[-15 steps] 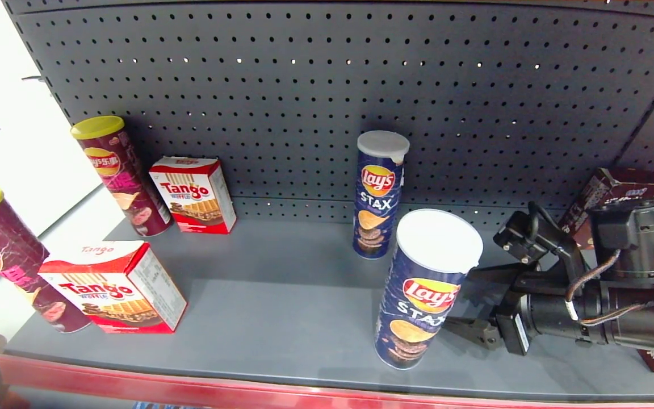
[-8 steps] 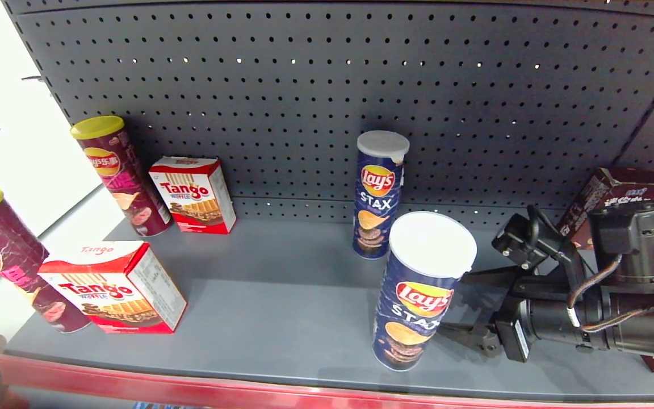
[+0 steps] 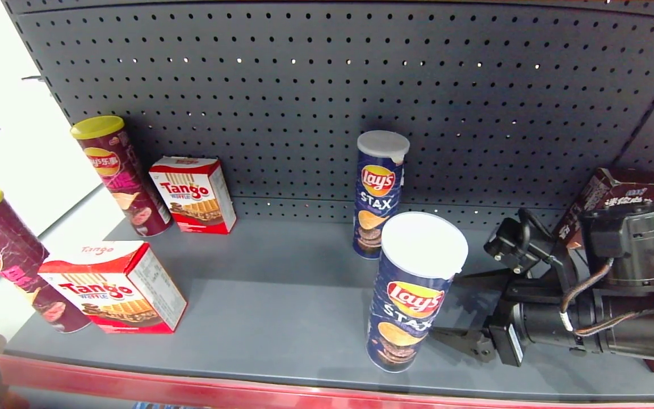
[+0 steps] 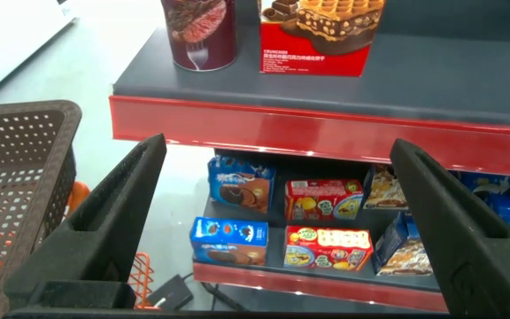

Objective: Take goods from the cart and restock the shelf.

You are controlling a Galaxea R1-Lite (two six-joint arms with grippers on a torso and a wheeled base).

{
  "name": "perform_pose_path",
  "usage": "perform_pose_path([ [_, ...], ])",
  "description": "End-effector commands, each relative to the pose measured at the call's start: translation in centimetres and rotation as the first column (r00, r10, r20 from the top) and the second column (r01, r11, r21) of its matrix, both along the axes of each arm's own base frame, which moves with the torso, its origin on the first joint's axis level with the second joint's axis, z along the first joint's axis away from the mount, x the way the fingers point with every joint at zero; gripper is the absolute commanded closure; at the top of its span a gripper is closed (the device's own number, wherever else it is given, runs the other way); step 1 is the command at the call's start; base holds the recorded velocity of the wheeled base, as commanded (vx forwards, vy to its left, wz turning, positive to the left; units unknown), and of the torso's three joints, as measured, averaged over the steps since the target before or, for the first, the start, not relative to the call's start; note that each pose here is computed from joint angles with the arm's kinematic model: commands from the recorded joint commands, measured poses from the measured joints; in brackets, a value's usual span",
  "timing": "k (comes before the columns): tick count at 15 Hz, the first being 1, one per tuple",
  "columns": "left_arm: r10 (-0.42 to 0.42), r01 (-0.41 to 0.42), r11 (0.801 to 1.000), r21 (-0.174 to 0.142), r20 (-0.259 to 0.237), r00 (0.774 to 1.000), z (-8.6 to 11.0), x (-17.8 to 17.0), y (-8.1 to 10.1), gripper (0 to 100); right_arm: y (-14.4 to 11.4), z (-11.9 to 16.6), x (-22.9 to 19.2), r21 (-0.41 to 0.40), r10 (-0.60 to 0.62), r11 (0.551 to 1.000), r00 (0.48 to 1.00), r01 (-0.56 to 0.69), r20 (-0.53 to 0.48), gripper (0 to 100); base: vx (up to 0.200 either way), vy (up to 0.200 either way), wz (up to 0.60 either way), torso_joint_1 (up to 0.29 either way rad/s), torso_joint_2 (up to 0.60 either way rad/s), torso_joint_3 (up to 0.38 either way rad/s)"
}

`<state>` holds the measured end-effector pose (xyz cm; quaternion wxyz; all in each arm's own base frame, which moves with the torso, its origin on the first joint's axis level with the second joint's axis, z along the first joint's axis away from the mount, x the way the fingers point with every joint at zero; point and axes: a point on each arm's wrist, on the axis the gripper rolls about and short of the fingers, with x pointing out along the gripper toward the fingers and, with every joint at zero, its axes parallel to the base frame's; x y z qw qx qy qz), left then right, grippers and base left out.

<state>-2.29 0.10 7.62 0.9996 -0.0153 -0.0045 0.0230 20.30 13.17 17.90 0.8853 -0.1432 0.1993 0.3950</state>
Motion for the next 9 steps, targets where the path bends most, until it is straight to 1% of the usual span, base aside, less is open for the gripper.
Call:
perform_pose_path([
  [1, 0.000, 0.000, 1.000, 0.000, -0.002, 1.000, 0.0, 0.0, 0.0, 0, -0.7, 0.1, -0.9, 0.004, -0.003, 1.000, 1.000, 0.003, 0.007, 0, 0.000, 0.000, 0.00, 0.000, 0.00, 0.000],
  [4, 0.000, 0.000, 1.000, 0.001, -0.002, 1.000, 0.0, 0.0, 0.0, 0, -1.4, -0.1, -2.4, 0.008, 0.005, 1.000, 1.000, -0.005, 0.006, 0, 0.000, 0.000, 0.00, 0.000, 0.00, 0.000],
  [9, 0.000, 0.000, 1.000, 0.001, -0.001, 1.000, 0.0, 0.0, 0.0, 0, -0.5, 0.3, -2.3, 0.014, 0.041, 0.999, 0.999, -0.041, 0.017, 0, 0.000, 0.000, 0.00, 0.000, 0.00, 0.000],
])
